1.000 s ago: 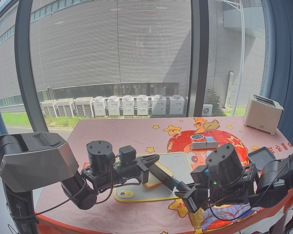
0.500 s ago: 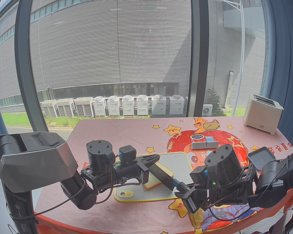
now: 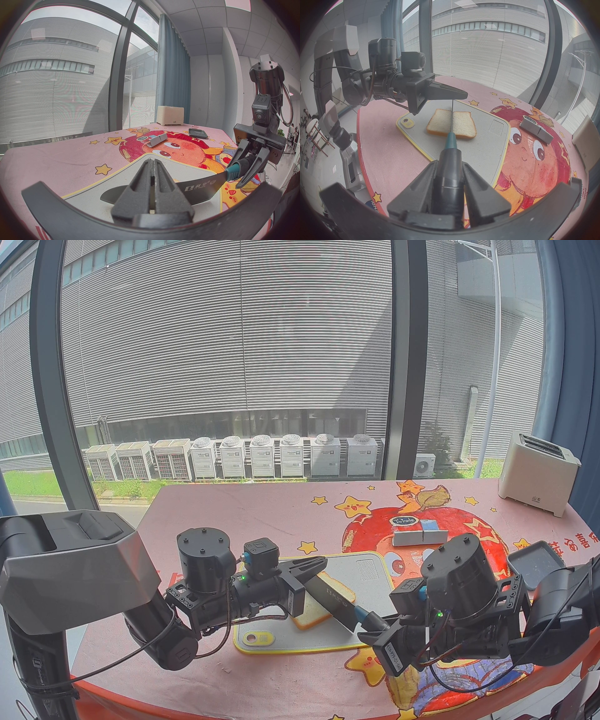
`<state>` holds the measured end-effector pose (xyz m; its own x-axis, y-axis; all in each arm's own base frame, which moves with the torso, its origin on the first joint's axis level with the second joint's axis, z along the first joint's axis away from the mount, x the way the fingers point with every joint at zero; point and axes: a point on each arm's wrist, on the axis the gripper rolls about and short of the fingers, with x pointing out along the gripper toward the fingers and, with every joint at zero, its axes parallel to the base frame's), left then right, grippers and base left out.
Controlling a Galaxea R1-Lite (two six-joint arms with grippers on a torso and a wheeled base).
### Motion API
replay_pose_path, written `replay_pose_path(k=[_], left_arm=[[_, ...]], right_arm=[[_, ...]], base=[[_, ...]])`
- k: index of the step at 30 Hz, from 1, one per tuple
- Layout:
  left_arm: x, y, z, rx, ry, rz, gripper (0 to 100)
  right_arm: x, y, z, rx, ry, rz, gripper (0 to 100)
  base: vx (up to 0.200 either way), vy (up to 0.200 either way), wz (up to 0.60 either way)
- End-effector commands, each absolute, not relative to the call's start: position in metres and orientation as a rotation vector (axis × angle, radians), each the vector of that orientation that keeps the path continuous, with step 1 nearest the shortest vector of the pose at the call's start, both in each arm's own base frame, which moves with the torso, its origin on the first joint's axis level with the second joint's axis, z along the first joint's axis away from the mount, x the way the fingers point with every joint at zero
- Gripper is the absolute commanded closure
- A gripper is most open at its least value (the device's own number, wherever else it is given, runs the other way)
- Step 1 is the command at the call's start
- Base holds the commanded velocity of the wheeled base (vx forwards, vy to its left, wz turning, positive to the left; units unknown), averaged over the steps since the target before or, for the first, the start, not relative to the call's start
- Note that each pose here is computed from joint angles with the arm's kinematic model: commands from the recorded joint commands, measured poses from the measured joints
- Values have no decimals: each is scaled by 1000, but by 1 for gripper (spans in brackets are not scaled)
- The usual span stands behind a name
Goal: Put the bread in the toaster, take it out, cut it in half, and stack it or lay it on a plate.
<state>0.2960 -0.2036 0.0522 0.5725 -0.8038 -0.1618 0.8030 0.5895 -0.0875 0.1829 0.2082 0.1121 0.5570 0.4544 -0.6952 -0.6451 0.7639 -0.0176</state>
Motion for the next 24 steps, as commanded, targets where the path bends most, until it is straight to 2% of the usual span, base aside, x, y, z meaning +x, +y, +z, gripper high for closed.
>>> replay_pose_path(k=[1,9,13,24], left_arm=[[296,-203,54,-5,185,-940,100],[292,-200,76,-12,125,-939,100],[285,-184,100,-19,74,-915,100],[276,-153,145,-28,-55,-849,100]], right_arm=[[183,208,111,-287,733,659,100],[182,209,110,-291,736,663,100],[179,210,111,-293,735,676,100],[177,211,111,-296,732,682,100]], base=[[0,0,0],[0,0,0],[0,0,0],[0,0,0]])
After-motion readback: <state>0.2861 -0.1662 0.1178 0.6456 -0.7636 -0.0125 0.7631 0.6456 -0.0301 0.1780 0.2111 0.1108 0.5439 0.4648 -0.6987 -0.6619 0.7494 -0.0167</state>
